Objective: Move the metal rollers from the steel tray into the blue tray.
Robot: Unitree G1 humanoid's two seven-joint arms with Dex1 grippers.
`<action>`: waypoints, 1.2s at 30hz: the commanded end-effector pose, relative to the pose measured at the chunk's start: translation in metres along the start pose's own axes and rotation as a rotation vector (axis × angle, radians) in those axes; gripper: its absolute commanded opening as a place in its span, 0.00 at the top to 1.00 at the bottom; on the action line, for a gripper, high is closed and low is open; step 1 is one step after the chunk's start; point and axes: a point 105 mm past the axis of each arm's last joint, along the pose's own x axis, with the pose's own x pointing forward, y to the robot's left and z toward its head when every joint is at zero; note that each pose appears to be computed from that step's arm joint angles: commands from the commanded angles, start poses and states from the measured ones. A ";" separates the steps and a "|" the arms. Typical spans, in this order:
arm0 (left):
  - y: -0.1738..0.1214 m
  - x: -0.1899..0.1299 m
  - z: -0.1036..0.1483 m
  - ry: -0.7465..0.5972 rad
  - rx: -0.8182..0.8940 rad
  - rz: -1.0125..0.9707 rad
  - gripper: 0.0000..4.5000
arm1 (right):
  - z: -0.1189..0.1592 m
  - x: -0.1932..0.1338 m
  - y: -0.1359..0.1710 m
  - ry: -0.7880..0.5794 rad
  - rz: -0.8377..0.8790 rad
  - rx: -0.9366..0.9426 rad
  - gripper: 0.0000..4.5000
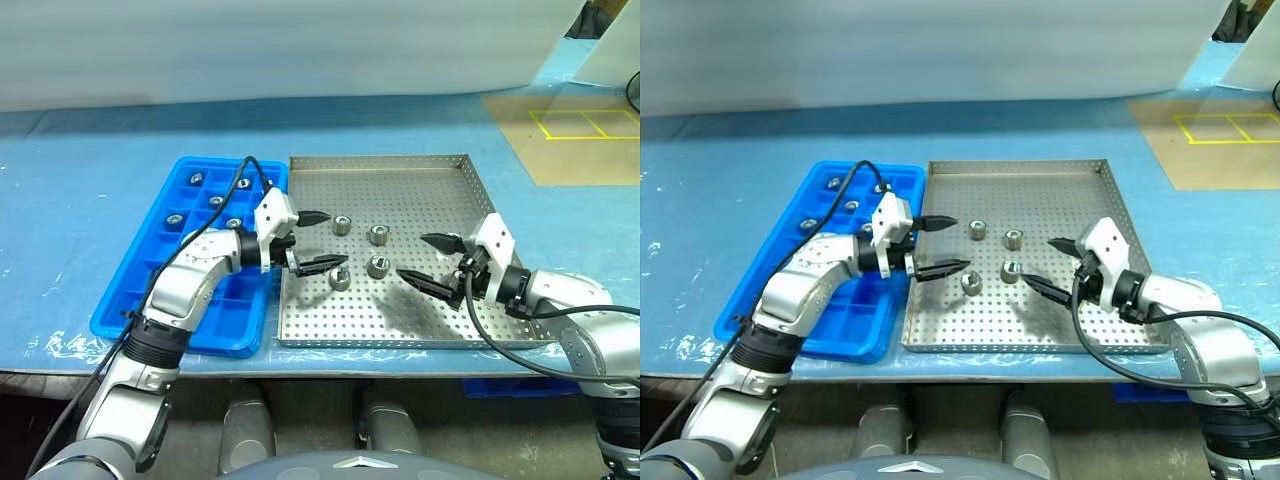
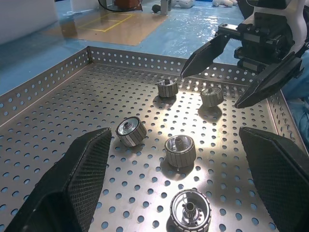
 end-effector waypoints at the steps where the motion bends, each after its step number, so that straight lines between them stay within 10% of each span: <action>1: -0.001 0.002 0.012 -0.025 0.029 -0.011 0.01 | 0.011 -0.001 -0.001 -0.032 -0.006 -0.033 0.00; 36: -0.015 0.033 -0.026 0.353 0.119 -0.263 0.01 | 0.001 -0.008 0.006 0.003 -0.075 -0.060 0.00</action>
